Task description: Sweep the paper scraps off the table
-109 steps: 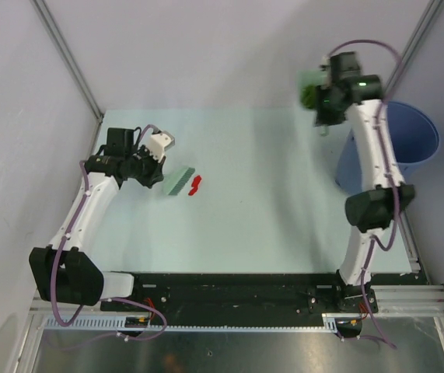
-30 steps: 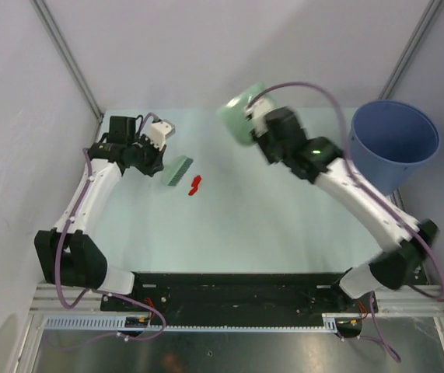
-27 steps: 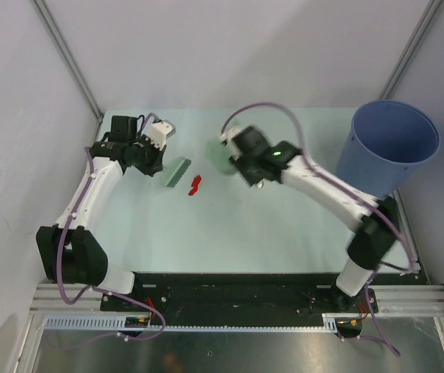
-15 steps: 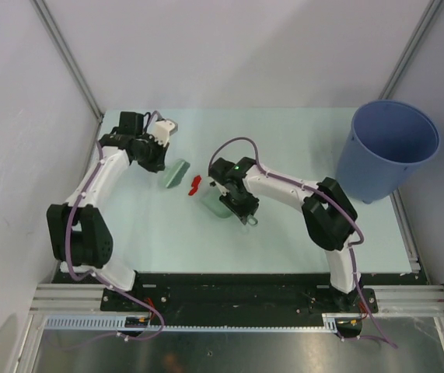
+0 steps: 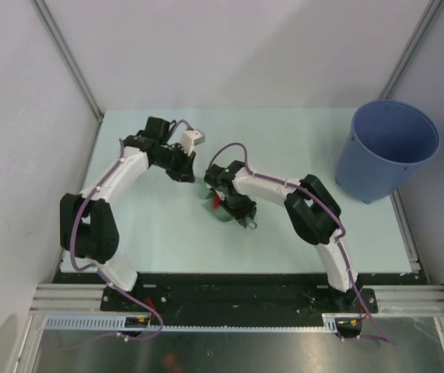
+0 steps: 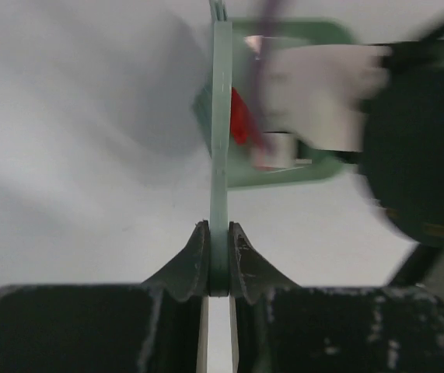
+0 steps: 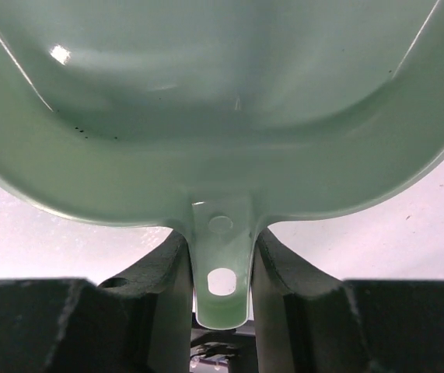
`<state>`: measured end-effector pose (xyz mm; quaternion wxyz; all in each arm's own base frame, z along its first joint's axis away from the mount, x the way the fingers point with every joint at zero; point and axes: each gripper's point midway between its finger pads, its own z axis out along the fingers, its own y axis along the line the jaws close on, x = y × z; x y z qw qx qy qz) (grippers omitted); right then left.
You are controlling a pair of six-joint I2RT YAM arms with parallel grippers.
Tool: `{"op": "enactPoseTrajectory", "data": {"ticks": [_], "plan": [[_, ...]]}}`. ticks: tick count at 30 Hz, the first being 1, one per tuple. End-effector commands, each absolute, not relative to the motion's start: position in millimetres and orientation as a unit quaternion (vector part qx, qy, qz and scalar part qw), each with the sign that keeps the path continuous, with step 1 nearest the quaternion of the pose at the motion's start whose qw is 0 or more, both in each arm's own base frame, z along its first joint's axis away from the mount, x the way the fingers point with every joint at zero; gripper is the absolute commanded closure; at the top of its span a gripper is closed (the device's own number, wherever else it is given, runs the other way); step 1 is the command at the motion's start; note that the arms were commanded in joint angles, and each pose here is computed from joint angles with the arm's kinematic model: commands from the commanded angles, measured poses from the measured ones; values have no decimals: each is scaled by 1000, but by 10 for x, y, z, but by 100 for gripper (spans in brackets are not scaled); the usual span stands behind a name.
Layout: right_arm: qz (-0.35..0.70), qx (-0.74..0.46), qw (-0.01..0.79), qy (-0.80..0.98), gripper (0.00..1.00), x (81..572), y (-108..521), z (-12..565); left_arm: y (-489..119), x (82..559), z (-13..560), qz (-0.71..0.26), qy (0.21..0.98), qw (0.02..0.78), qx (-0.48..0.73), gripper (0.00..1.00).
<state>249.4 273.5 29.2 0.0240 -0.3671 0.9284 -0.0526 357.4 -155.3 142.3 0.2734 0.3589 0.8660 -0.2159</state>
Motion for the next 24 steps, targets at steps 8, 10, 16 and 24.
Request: {"op": "enactPoseTrajectory", "data": {"ticks": [8,10,16,24], "plan": [[-6,-340,87,936,100,2659,2895,392,-1409,3275,2609,-227,819,390,355,100],[6,-340,94,936,100,2641,2895,415,-1208,3340,2539,-190,835,390,338,100],[10,-360,122,925,100,2620,2891,752,-549,3485,2455,-105,865,402,281,100],[-30,-361,177,915,100,2988,2604,1631,-292,3352,2097,-97,883,375,266,100]]}}
